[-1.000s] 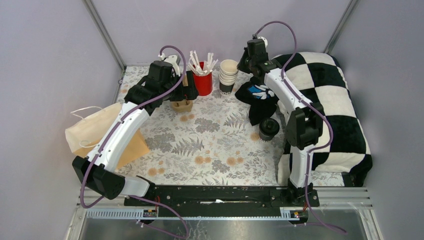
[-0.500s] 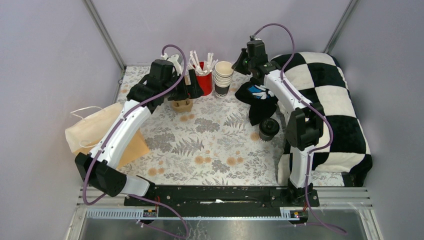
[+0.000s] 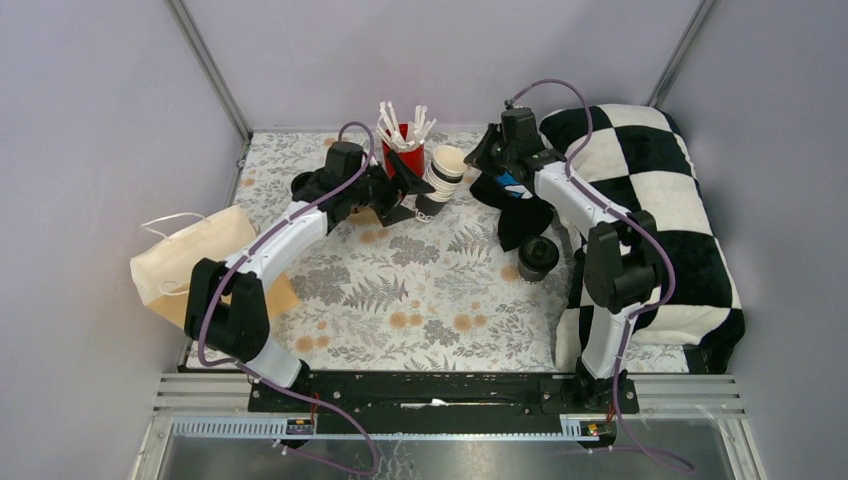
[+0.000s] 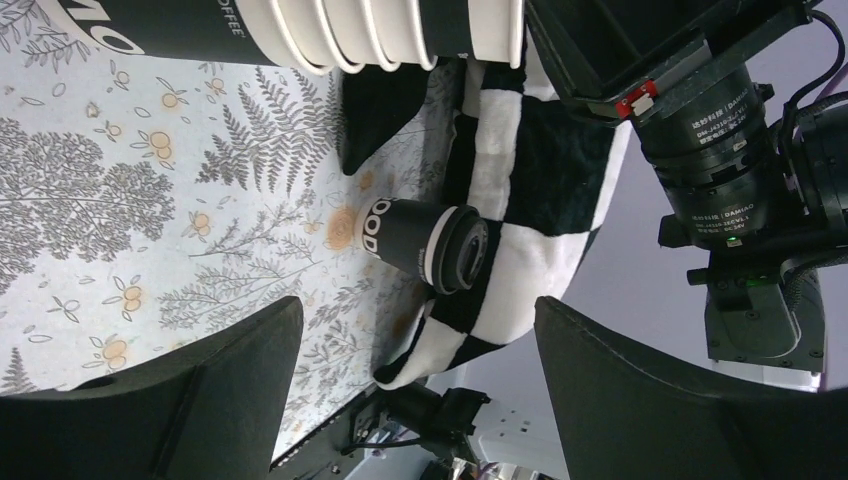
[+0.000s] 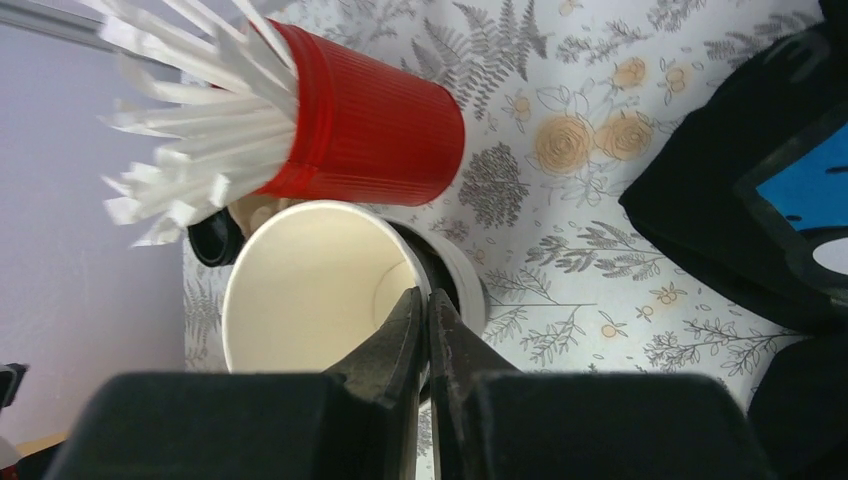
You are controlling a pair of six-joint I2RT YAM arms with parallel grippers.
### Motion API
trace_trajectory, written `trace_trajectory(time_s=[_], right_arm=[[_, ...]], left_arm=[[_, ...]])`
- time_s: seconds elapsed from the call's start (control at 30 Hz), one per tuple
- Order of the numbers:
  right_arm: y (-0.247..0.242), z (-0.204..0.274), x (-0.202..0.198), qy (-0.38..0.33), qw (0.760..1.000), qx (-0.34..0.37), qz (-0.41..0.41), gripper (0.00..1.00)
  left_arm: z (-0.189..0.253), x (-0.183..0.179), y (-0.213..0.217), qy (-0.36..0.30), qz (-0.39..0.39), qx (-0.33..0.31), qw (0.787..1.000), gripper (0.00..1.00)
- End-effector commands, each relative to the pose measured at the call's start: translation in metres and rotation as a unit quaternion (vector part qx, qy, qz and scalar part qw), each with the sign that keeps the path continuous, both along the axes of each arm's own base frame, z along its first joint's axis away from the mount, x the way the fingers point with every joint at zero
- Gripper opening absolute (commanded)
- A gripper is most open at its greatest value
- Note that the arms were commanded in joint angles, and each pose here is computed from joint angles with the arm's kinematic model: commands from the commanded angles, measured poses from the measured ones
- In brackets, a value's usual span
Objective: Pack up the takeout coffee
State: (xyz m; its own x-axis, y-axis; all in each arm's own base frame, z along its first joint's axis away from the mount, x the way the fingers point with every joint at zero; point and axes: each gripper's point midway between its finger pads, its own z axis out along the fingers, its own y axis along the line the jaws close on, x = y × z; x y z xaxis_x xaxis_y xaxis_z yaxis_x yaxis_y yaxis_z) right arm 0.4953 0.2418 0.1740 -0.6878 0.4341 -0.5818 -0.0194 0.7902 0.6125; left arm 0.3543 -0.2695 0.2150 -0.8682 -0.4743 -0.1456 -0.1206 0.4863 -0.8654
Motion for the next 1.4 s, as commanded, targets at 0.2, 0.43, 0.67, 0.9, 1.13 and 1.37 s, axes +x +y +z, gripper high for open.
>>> trace_trajectory(time_s=[0.2,0.43,0.67,0.9,1.13,1.37], right_arm=[[0.007,0.093,0.005,-0.128,0.989,-0.069,0.012,0.0],[0.038,0.095,-0.009,-0.138,0.984,-0.104,0.043,0.0],[0.042,0.09,-0.029,-0.139,0.982,-0.119,0.047,0.0],[0.04,0.117,-0.027,-0.163,0.977,-0.132,0.043,0.0],[0.026,0.167,-0.053,-0.165,0.977,-0.132,0.041,0.0],[0.002,0.188,-0.132,-0.175,0.963,-0.165,0.122,0.0]], left_arm=[[0.04,-0.012,0.017,-0.059,0.023,-0.028,0.998,0.9],[0.042,-0.022,0.032,-0.071,0.017,0.008,0.997,0.9],[0.038,-0.027,0.049,-0.076,0.023,0.038,0.996,0.9],[0.048,-0.026,0.053,-0.098,0.02,0.055,0.994,0.91],[0.056,-0.029,0.06,-0.117,0.026,0.07,0.99,0.94],[0.064,-0.027,0.087,-0.146,0.05,0.149,0.977,0.95]])
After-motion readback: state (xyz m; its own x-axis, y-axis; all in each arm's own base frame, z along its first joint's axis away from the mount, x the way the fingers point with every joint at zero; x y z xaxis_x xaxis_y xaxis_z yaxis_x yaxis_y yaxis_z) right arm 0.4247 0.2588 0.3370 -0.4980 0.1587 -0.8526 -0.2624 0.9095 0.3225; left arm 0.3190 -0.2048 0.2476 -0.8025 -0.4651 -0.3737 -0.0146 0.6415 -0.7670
